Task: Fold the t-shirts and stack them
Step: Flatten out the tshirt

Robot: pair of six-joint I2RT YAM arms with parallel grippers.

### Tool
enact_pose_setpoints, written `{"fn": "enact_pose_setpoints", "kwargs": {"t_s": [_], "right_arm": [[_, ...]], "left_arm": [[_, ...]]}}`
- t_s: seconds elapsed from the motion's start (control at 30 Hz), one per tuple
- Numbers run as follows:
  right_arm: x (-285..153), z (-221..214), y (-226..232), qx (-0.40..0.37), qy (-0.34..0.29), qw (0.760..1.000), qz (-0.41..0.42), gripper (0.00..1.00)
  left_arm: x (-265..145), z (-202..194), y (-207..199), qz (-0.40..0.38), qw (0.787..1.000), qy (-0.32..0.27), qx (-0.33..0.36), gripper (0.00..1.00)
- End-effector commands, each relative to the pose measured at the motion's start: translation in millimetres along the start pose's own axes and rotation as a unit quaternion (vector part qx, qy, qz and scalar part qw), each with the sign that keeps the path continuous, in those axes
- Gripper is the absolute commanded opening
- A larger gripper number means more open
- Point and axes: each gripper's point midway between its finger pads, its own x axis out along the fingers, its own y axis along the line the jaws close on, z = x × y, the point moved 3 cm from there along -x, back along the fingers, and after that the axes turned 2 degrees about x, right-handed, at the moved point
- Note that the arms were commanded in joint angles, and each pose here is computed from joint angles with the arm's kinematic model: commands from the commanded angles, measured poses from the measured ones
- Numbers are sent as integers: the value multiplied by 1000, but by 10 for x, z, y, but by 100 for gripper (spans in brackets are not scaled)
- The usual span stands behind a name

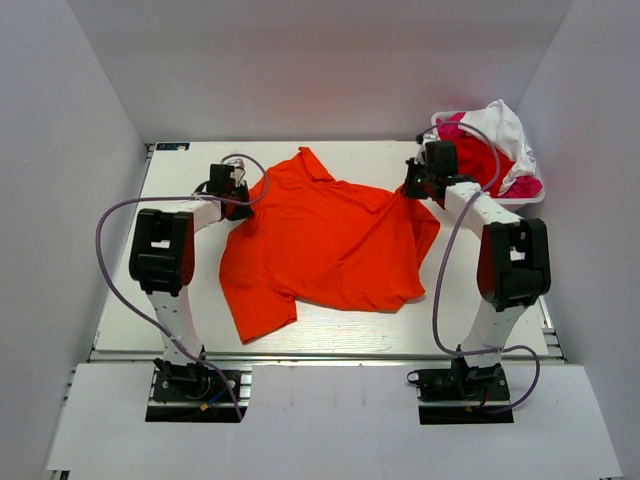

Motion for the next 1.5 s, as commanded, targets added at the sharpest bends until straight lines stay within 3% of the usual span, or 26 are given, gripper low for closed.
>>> {"fn": "enact_pose_setpoints", "kwargs": {"t_s": [0.0, 0.2, 0.23, 0.33, 0.53, 0.7, 0.87, 1.17, 1.27, 1.33, 1.43, 1.47], "right_arm": [[-535, 711, 282, -37, -119, 991, 56, 0], [-1387, 924, 404, -50, -200, 977, 58, 0], [-1437, 884, 380, -50, -202, 977, 54, 0], [-1775, 884, 405, -51, -230, 970, 50, 0], [-2478, 971, 489, -60, -291, 953, 57, 0], [-3049, 1081, 575, -72, -355, 930, 65, 0], [-3861, 1109, 688, -89, -443, 888, 82, 0], [-4881, 984, 797, -113, -538, 830, 95, 0], [-5063, 953, 793, -111, -557, 818, 92, 0], [-4978, 944, 763, -101, -553, 822, 89, 0], [-4685, 990, 694, -82, -536, 837, 77, 0], [-4393, 1033, 656, -76, -508, 855, 70, 0]], "left_arm": [[-411, 357, -245, -52, 995, -84, 21, 0], [-1344, 774, -328, -44, 972, -231, 26, 0], [-1659, 923, -384, -50, 960, -276, 29, 0], [-2138, 1038, -441, -57, 940, -334, 31, 0], [-2761, 1166, -462, -48, 914, -402, 35, 0], [-3639, 1327, -588, -65, 867, -491, 50, 0], [-4232, 1366, -629, -60, 838, -538, 66, 0], [-5255, 1325, -729, -68, 778, -618, 90, 0], [-5296, 1312, -750, -74, 779, -615, 98, 0], [-5292, 1300, -789, -87, 780, -612, 101, 0], [-4931, 1335, -768, -89, 807, -577, 88, 0], [-4709, 1374, -757, -89, 823, -556, 81, 0]]}}
